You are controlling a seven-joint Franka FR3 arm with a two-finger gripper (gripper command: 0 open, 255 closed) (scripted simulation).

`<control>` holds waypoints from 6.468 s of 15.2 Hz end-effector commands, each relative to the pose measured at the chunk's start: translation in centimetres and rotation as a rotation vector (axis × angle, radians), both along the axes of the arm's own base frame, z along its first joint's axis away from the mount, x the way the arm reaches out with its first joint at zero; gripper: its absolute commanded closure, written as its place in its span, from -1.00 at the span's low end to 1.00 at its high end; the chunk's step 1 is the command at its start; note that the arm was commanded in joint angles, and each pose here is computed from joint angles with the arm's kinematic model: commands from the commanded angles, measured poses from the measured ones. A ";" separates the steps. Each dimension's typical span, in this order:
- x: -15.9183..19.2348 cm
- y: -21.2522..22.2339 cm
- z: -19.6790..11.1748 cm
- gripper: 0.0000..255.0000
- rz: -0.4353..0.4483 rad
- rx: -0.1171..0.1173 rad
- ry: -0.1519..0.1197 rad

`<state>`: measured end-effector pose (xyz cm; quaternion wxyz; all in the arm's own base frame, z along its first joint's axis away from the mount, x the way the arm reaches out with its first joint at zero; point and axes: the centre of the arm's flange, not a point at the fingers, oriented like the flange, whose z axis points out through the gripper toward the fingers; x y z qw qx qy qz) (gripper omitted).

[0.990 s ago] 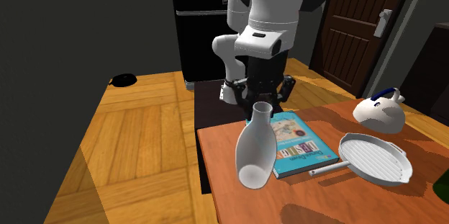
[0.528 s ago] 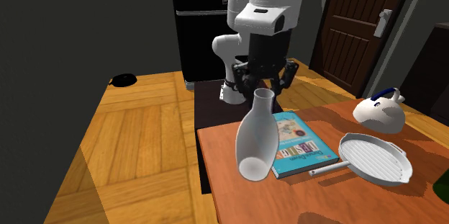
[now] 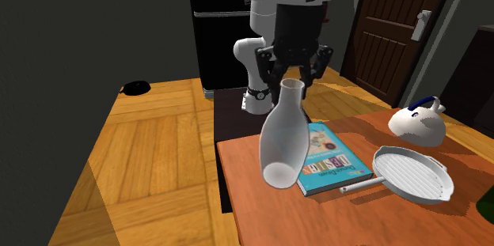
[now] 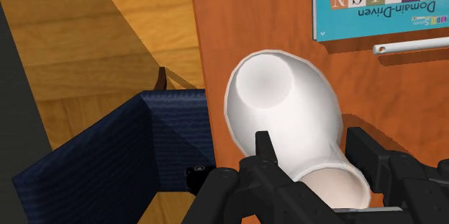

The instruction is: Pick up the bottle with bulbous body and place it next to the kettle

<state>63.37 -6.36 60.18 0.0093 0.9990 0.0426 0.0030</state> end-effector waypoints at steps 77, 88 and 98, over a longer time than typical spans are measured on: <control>-29.3 50.3 5.3 1.00 0.000 0.000 0.000; -29.3 50.3 -0.5 1.00 0.000 0.000 0.000; -29.3 50.3 -5.8 1.00 0.000 0.000 0.000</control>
